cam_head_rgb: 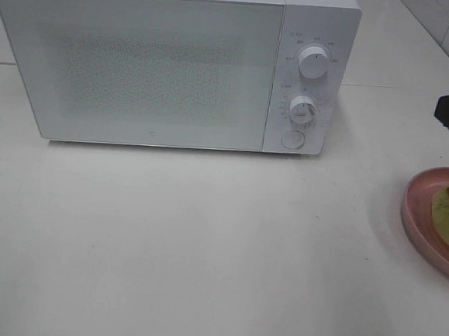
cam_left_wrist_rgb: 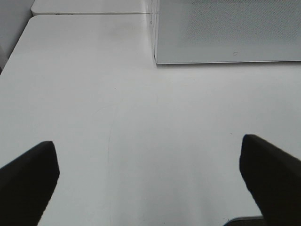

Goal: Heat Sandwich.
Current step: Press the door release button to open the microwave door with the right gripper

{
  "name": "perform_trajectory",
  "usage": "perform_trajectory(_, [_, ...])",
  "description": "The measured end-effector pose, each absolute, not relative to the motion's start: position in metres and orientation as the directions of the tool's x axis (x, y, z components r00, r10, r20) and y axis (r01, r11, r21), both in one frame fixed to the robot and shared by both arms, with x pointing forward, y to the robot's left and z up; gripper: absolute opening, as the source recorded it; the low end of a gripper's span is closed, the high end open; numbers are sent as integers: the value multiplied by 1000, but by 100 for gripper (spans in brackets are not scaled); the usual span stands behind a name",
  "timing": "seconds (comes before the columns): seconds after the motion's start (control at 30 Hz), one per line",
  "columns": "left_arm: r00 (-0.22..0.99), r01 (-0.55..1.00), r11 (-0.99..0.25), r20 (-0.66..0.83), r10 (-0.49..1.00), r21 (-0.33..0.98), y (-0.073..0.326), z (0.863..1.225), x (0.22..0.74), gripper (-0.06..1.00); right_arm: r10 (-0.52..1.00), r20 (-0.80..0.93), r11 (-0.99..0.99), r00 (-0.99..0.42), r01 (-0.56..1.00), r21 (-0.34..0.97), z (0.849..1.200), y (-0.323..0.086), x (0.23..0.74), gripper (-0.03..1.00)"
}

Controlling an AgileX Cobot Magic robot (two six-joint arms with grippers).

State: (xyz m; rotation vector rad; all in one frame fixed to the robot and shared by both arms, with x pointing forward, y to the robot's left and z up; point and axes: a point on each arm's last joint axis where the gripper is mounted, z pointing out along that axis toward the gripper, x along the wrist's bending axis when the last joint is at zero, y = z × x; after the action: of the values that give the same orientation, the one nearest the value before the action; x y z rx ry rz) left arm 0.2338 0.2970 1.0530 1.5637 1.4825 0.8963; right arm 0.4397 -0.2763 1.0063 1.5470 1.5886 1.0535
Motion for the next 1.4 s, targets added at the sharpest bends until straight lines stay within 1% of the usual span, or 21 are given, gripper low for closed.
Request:
perform_trajectory(0.1, [68, 442, -9, -24, 997, 897, 297, 1053, 234, 99, 994, 74, -30, -85, 426, 904, 1000, -270, 441, 76])
perform_trajectory(0.13, [68, 442, -9, -24, 997, 897, 297, 1053, 234, 99, 993, 73, -32, -90, 392, 919, 997, -264, 443, 76])
perform_trajectory(0.27, [68, 442, -9, -24, 997, 897, 297, 1053, 234, 99, 993, 31, 10, -113, 349, 937, 987, -246, 450, 76])
perform_trajectory(0.6, [68, 442, -9, -24, 997, 897, 297, 1053, 234, 99, 995, -19, 50, -102, 308, 950, 964, -219, 460, 76])
perform_trajectory(0.63, [68, 442, -9, -24, 997, 897, 297, 1053, 234, 99, 995, -19, 50, -102, 308, 950, 964, -219, 460, 76])
perform_trajectory(0.8, [68, 442, -9, -24, 997, 897, 297, 1053, 234, 99, 993, -54, 86, -108, 314, 946, 940, -201, 463, 76])
perform_trajectory(0.87, [68, 442, -9, -24, 997, 897, 297, 1053, 234, 99, 993, -53, 85, -110, 314, 946, 938, -199, 463, 76])
perform_trajectory(1.0, [68, 442, -9, -24, 997, 897, 297, 1053, 234, 99, 989, -54, 100, -138, 355, 930, 922, -188, 461, 76])
perform_trajectory(1.13, [68, 442, -9, -24, 997, 897, 297, 1053, 234, 99, 988, -25, 81, -155, 363, 928, 915, -178, 458, 76])
perform_trajectory(1.4, [68, 442, -9, -24, 997, 897, 297, 1053, 234, 99, 987, -6, 67, -161, 376, 924, 906, -172, 456, 76])
